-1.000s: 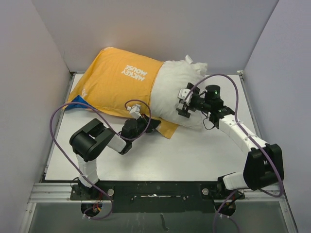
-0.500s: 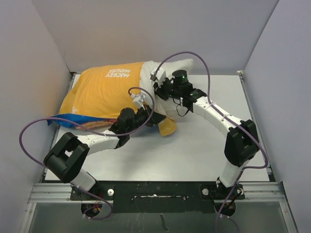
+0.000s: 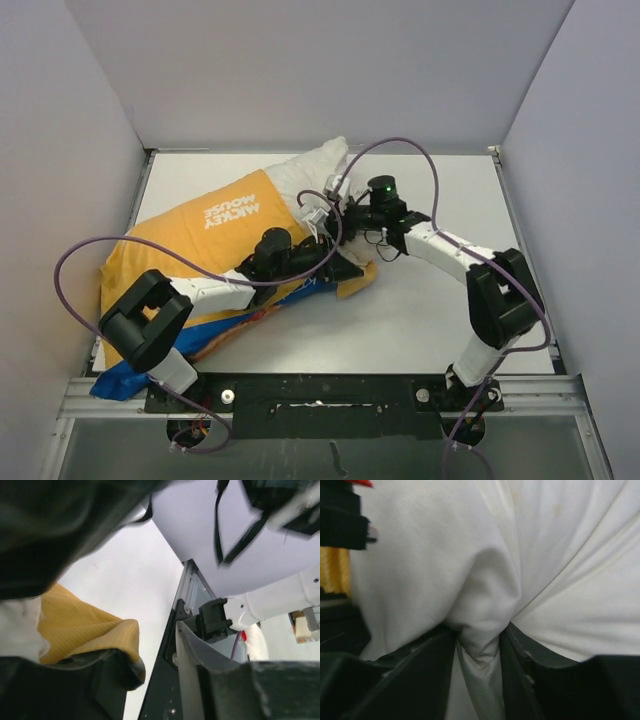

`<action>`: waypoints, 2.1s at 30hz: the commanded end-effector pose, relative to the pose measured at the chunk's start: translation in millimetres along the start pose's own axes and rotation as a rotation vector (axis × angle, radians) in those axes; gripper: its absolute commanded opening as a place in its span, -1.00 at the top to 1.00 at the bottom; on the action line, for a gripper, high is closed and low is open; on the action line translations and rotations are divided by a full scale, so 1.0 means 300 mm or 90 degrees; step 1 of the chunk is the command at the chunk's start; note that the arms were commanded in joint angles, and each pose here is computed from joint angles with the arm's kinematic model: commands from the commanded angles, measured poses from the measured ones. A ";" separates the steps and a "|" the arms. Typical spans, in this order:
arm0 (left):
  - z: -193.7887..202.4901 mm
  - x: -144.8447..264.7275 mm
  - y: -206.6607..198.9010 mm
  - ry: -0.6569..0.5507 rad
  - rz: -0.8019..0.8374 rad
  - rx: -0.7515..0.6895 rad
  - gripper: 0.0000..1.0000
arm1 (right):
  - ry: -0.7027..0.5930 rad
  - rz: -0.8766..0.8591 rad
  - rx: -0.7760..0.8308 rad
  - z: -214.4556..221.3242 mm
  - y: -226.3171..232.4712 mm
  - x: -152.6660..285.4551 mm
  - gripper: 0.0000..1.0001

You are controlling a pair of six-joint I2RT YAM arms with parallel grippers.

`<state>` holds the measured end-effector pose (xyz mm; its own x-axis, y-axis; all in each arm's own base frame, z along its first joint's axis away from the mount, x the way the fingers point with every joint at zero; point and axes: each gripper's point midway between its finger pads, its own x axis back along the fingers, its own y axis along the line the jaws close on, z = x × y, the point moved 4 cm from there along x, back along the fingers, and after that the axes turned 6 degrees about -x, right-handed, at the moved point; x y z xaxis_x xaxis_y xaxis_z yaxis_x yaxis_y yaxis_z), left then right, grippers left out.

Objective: Put the pillow into the pillowcase
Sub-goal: Stuff the pillow into the pillowcase.

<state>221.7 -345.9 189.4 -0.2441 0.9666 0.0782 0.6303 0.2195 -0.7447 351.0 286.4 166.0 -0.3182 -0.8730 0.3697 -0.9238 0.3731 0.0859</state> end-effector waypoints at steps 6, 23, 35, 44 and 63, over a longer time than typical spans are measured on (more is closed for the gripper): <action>-0.003 0.128 -0.314 0.088 -0.055 -0.184 -0.27 | 0.000 -0.156 0.126 -0.172 0.036 0.486 -0.59; -0.415 0.584 -0.227 0.073 -0.524 -0.152 -0.44 | -0.009 -0.079 -0.279 -0.188 -0.249 0.217 -0.93; -0.538 0.203 0.157 0.201 -0.424 -0.107 0.89 | 0.070 -0.122 -0.221 0.047 0.044 0.438 1.00; -0.625 0.067 0.064 0.179 -0.400 -0.298 0.58 | 0.031 -0.161 -0.020 0.028 0.174 0.734 0.12; -0.500 0.275 -0.032 0.141 -0.674 -0.447 -0.30 | -0.009 -0.042 0.199 -0.234 0.037 0.416 -0.95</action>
<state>289.4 -262.4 327.4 -0.7316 0.4453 0.5162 0.5718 0.8131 0.1089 282.5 180.6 278.2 -0.1537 -0.9129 0.3781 -0.9872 0.1251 -0.0992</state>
